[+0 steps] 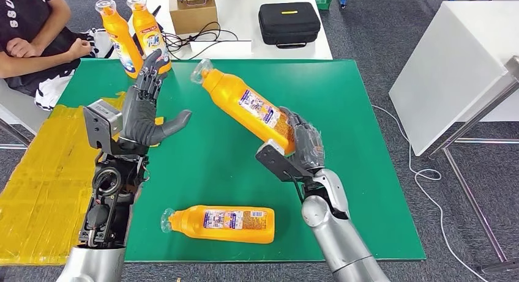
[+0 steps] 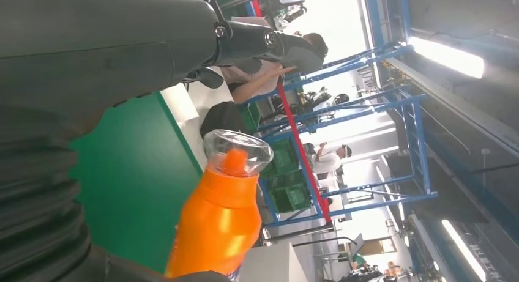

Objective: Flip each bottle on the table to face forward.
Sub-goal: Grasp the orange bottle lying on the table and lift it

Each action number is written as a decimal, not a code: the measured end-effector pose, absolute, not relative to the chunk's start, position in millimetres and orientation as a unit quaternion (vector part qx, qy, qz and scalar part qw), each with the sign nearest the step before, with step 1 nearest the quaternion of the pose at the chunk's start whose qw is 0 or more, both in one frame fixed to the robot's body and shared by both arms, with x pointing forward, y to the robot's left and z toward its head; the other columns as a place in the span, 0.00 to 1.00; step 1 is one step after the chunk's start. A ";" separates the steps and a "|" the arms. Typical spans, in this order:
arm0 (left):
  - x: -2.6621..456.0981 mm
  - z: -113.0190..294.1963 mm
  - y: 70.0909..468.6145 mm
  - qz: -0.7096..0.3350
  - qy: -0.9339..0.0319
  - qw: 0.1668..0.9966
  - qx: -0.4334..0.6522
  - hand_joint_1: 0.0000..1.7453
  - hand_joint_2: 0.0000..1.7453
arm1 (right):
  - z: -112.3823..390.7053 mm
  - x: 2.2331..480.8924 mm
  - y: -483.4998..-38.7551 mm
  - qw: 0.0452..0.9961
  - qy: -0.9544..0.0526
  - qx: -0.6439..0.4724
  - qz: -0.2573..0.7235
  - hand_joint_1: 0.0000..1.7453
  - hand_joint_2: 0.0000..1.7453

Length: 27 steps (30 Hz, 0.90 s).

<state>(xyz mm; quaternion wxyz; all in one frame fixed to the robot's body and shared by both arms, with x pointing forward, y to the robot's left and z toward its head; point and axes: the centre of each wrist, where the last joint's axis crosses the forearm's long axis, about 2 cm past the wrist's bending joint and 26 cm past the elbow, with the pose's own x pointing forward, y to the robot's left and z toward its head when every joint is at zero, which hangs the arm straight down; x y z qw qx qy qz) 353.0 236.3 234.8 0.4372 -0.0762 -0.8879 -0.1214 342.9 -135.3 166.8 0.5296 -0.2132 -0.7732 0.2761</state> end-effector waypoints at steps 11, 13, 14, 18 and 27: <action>356.1 239.2 237.8 -0.088 -0.889 0.441 -0.085 0.00 1.00 | 167.4 346.8 -148.8 0.545 -0.777 -0.212 0.235 1.00 1.00; 358.2 240.0 237.7 -0.085 -0.888 0.443 -0.089 0.00 1.00 | 168.3 347.2 -149.3 0.539 -0.784 -0.208 0.227 1.00 1.00; 359.2 239.9 237.3 -0.086 -0.887 0.445 -0.092 0.00 1.00 | 169.1 347.1 -149.0 0.535 -0.788 -0.205 0.223 1.00 1.00; 363.1 236.6 232.1 -0.098 -0.877 0.457 -0.106 0.00 1.00 | 173.8 346.5 -145.2 0.516 -0.807 -0.195 0.211 1.00 1.00; 364.8 225.8 197.0 -0.158 -0.852 0.469 -0.173 0.00 1.00 | 177.9 342.2 -132.7 0.493 -0.821 -0.191 0.215 1.00 1.00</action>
